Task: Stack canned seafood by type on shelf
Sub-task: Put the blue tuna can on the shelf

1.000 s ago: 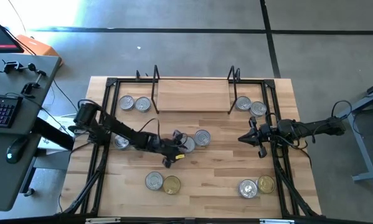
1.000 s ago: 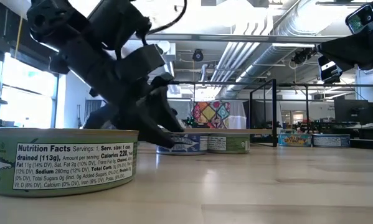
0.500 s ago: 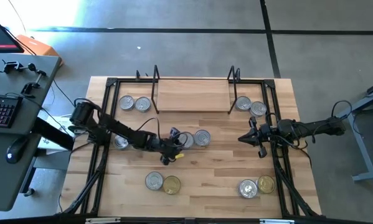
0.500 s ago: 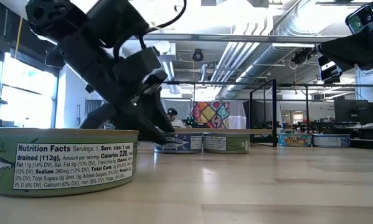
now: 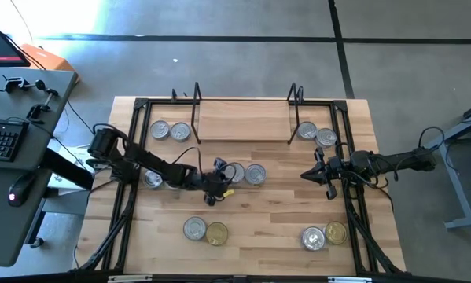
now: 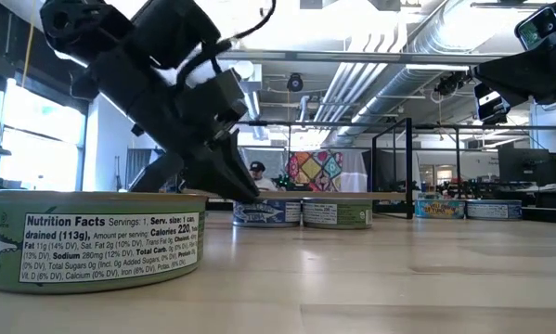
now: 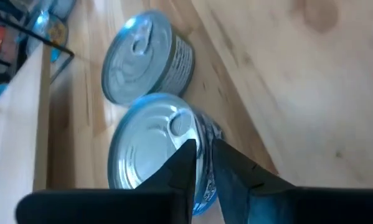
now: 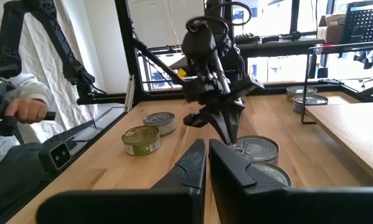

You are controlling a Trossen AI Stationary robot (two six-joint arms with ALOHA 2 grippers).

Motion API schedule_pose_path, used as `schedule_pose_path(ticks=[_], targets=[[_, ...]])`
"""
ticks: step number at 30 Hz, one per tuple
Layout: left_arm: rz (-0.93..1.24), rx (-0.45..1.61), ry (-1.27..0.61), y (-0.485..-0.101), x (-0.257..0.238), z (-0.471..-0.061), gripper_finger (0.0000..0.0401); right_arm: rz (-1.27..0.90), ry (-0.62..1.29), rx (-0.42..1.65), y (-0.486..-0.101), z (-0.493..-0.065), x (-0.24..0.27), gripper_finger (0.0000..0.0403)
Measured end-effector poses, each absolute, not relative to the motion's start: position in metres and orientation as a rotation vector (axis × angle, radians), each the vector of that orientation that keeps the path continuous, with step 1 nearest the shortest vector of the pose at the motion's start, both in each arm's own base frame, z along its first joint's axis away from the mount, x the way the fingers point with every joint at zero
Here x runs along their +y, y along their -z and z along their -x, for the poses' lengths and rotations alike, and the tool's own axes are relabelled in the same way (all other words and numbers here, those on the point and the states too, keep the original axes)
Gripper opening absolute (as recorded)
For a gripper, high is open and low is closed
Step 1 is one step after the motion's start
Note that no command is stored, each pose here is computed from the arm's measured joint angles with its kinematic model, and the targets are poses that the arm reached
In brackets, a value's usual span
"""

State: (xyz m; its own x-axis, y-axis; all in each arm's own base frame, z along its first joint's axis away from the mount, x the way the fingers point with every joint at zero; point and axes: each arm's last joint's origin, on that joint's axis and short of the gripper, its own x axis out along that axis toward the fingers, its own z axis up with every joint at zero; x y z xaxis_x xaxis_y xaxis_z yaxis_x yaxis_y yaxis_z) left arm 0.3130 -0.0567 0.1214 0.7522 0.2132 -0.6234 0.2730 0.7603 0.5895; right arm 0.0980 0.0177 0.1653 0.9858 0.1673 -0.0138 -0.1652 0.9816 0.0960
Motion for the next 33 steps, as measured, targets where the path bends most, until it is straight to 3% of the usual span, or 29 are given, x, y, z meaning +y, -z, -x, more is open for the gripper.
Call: schedule_pose_path(ticks=[10, 14, 19, 28, 33], targets=[[-0.687, 0.753, 0.024, -0.137, -0.049, -0.307, 0.0135, -0.095, -0.167, 0.022, -0.165, -0.098, 0.018, 0.0012], [-0.696, 0.794, 0.079, -0.128, -0.042, -0.308, 0.0146, -0.095, -0.167, 0.022, -0.165, -0.098, 0.018, 0.0012], [-0.749, 0.823, 0.098, -0.118, -0.040, -0.310, 0.0118, -0.095, -0.167, 0.022, -0.165, -0.098, 0.018, 0.0012], [-0.766, 0.827, 0.095, -0.114, -0.040, -0.312, 0.0013, -0.095, -0.167, 0.022, -0.165, -0.098, 0.018, 0.0012], [-0.774, 0.822, 0.106, -0.114, -0.043, -0.311, 0.0004, -0.095, -0.167, 0.022, -0.165, -0.098, 0.018, 0.0012]])
